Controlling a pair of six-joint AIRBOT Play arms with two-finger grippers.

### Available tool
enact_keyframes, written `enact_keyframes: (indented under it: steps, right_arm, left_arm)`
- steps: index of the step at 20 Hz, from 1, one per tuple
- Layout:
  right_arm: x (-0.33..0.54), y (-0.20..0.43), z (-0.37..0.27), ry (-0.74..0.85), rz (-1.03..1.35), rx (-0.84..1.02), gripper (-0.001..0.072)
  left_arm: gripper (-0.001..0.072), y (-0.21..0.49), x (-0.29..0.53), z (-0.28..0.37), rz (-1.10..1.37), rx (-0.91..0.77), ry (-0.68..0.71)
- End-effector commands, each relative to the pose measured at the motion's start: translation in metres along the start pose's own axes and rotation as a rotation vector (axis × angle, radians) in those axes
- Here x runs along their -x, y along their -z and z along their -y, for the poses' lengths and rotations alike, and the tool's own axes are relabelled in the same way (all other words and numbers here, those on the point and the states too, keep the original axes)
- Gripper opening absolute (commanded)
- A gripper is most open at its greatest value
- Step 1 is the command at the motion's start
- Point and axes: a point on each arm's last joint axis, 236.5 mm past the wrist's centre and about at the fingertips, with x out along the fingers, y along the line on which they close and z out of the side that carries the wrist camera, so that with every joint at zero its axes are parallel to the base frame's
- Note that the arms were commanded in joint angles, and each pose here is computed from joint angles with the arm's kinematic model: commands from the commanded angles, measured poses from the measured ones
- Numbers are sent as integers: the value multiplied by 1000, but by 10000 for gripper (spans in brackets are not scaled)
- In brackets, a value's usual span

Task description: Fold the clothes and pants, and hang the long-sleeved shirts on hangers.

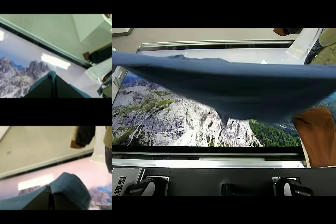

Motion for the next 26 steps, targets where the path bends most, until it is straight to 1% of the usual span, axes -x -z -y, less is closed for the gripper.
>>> enact_keyframes:
  steps: [1,3,5,8,10,12,14,16,18,20,21,22,23,24,25,26]
  right_arm:
    - [27,-13,-12,-15,41,-73,32]
    - [1,3,-6,-11,-45,-185,32]
    - [-46,48,4,0,-252,-266,32]
    - [-126,152,22,4,-656,-427,32]
    - [-174,232,32,27,-873,-464,32]
    - [-218,314,32,51,-1010,-482,32]
    - [-257,381,37,96,-1038,-507,32]
    - [-284,422,41,147,-1012,-602,32]
    - [-299,441,44,169,-987,-689,33]
    - [-305,448,48,182,-971,-707,41]
    - [-306,448,48,182,-970,-707,94]
    - [-305,447,49,180,-974,-708,192]
    - [-303,443,48,169,-996,-704,292]
    - [-298,438,50,155,-1030,-700,395]
    - [-291,426,55,123,-1074,-675,519]
    - [-281,412,64,82,-1114,-637,639]
  left_arm:
    - [15,-6,24,16,46,-13,28]
    - [15,2,6,1,-5,2,-3]
    - [15,24,-31,-29,-121,32,-60]
    - [15,78,-107,-95,-326,67,-186]
    - [15,128,-158,-150,-459,91,-282]
    - [15,175,-204,-198,-534,138,-340]
    - [15,208,-239,-234,-541,162,-378]
    - [15,226,-263,-255,-515,182,-394]
    - [15,233,-278,-264,-481,197,-395]
    - [15,242,-286,-268,-485,198,-396]
    - [19,248,-288,-268,-496,198,-397]
    - [32,251,-287,-269,-504,200,-398]
    - [127,252,-286,-267,-514,215,-396]
    - [308,251,-283,-265,-524,246,-392]
    - [522,246,-277,-264,-542,278,-389]
    - [620,238,-269,-263,-563,304,-386]
